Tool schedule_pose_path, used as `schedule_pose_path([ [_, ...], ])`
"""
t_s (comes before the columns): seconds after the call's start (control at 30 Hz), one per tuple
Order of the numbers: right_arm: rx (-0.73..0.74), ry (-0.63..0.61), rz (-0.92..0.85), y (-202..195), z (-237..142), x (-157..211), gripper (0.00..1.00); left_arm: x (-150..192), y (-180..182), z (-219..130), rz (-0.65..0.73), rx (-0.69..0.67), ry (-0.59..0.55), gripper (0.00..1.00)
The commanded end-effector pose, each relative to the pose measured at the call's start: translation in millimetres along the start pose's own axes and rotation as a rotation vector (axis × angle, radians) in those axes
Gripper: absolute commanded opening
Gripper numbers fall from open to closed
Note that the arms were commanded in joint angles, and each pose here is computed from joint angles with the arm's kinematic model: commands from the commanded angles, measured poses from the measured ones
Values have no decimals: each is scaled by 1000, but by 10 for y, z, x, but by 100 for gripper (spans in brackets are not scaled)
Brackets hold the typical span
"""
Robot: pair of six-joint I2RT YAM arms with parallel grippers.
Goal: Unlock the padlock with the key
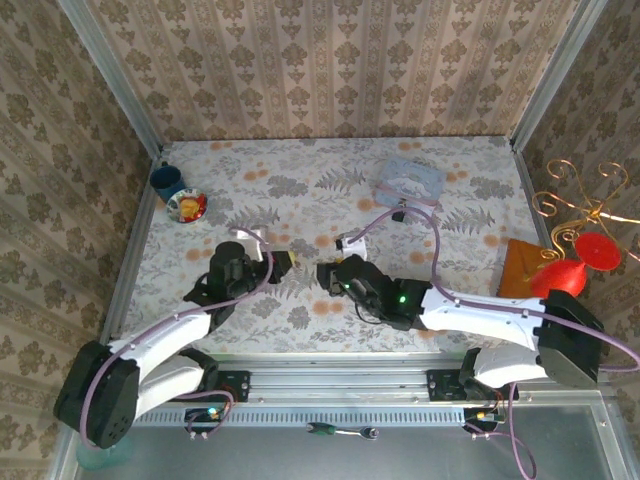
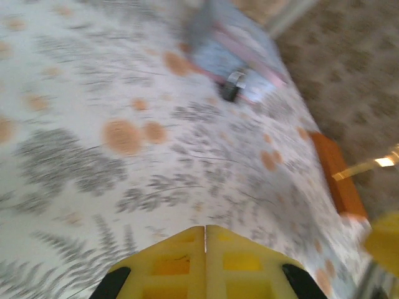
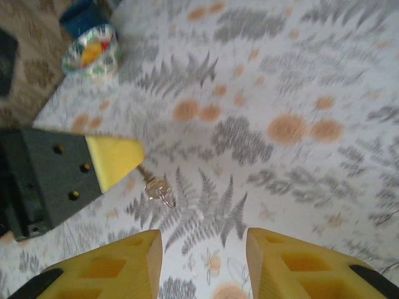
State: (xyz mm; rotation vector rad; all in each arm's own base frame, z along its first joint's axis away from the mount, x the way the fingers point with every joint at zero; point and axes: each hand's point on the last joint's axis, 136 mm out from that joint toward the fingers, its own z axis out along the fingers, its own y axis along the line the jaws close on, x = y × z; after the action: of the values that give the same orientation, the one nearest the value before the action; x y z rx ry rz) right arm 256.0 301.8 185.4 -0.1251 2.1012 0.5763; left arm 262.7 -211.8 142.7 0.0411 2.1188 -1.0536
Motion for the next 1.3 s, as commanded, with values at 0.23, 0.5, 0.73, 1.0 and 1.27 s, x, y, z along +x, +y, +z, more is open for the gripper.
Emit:
schedule_pose_path([
  [0.23,-243,-208,-217,552,-73,-196,39,-63,270,-154,-341,-231,-21,0],
  [0.5,-385,-243,-536,837,-4,244,40,8,-17,-154,-323,-234,3,0],
  [0.73,-327,-226,-620,675,159,430,39,110,-112,-144,-359,-256,16,0],
  [1.0,-253,-222,-676,433,328,485,38,192,-120,-204,-371,-279,27,0],
  [1.27,-292,-258,-686,522,349,495,42,185,-214,-195,-365,-255,44,0],
])
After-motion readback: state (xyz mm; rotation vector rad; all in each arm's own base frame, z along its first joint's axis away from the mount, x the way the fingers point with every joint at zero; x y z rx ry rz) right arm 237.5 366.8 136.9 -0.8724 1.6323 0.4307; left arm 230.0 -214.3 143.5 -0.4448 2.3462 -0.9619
